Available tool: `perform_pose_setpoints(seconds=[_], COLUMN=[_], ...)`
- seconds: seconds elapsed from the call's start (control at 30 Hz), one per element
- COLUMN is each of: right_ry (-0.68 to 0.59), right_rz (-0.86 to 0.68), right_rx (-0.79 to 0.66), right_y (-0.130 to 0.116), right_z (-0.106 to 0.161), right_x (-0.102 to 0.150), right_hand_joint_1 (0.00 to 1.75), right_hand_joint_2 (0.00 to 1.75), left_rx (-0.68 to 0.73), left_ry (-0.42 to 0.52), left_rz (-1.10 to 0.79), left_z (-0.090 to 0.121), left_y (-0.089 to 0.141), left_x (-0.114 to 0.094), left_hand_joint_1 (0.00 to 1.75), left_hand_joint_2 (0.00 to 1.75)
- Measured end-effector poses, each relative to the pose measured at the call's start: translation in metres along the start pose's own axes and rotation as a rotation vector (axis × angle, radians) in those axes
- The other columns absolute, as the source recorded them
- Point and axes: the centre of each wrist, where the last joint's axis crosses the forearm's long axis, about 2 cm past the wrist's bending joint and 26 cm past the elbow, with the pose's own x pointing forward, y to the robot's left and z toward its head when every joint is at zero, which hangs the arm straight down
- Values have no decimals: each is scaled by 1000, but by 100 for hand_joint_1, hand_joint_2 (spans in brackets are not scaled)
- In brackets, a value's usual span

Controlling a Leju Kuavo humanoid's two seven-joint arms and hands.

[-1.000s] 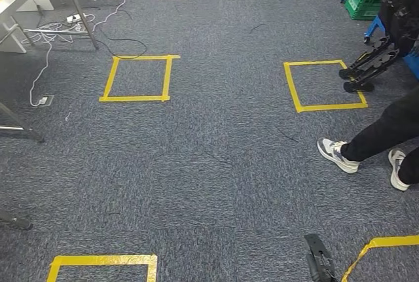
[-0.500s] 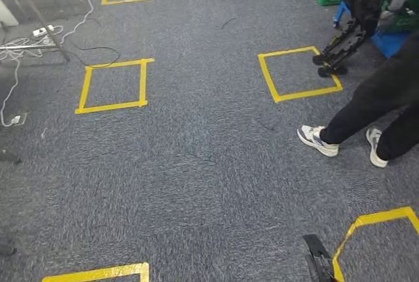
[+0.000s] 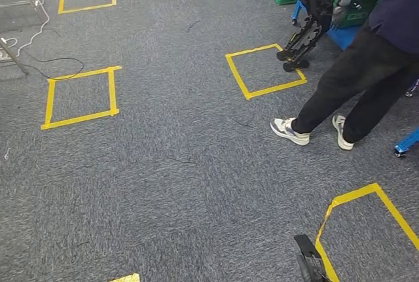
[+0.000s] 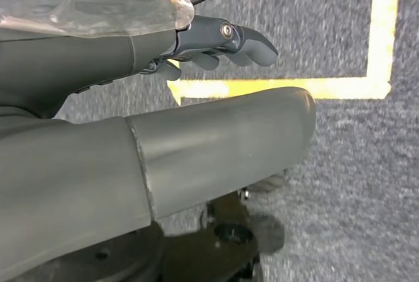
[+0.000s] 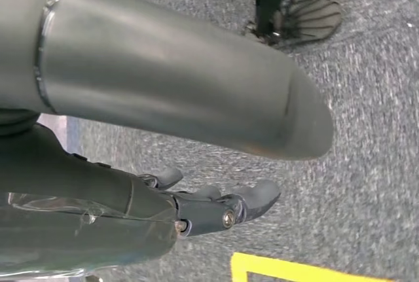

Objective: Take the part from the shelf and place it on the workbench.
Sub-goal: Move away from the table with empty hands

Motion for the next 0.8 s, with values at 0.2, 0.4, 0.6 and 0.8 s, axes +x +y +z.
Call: perform_pose_setpoints(seconds=[0.2,0.4,0.6,0.8], right_ry=[3,0,2,3], right_rz=[-1,-1,-9,-9], right_rx=[1,-2,-9,-8], right_y=[1,2,2,3], right_z=[0,0,0,1], right_x=[-1,0,0,0], right_hand_joint_1=[0,0,0,0], right_hand_joint_2=[0,0,0,0], left_rx=[3,-2,-4,1], left_ry=[7,3,4,3], left_rz=[2,-1,-3,-5], left_z=[1,1,1,1], left_y=[1,-1,-2,0], left_x=[-4,-2,-2,-2], left_hand_joint_1=[0,0,0,0], left_hand_joint_2=[0,0,0,0])
